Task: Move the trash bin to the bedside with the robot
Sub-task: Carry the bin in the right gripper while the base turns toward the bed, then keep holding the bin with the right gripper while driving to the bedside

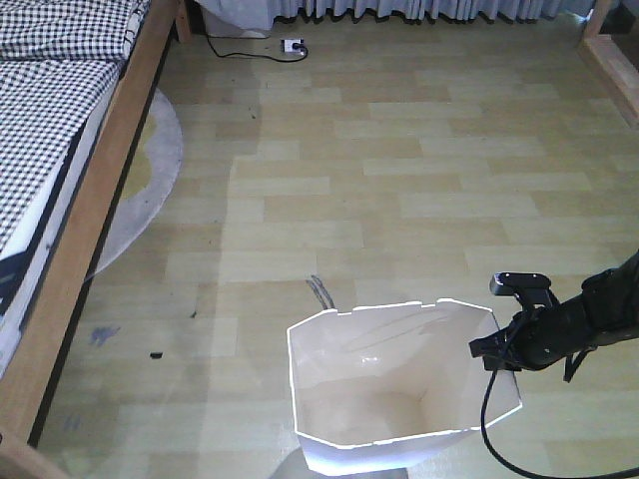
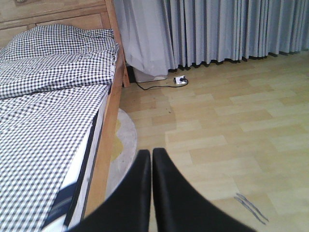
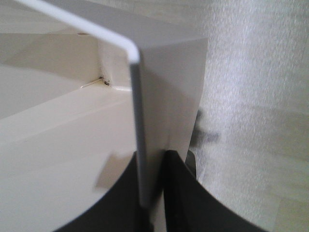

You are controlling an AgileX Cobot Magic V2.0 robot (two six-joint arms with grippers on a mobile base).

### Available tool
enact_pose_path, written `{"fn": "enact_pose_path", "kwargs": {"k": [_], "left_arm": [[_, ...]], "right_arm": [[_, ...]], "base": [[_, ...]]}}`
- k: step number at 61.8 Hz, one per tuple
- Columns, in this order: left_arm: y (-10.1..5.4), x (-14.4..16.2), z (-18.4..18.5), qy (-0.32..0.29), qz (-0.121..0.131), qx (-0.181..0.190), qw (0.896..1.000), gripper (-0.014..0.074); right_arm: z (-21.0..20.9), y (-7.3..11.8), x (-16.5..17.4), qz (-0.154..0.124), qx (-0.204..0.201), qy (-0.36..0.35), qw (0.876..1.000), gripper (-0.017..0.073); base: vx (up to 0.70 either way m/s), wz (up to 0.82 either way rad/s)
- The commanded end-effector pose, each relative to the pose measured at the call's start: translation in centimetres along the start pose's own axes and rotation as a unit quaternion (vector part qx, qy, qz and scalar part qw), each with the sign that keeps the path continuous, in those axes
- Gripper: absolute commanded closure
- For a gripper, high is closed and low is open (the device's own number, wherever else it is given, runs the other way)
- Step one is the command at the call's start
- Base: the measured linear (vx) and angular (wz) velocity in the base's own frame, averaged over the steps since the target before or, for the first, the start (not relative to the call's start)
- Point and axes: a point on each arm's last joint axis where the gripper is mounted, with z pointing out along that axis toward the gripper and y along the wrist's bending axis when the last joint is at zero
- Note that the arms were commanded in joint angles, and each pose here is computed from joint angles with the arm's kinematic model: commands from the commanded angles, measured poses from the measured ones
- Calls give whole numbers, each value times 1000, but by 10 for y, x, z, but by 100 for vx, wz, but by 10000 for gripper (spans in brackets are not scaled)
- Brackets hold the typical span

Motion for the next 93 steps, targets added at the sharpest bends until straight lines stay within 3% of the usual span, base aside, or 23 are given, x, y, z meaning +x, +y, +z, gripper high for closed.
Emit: {"fn": "enact_pose_path", "kwargs": {"k": [1,93], "left_arm": [[-2,2,2,-28,-5,6,1000,599],[-2,2,2,-28,-5,6,1000,599]], "right_arm": [[-21,16,-18,-4,-71,-48,996,566],[-21,16,-18,-4,-71,-48,996,566]], "base": [[39,1],[39,2]]}}
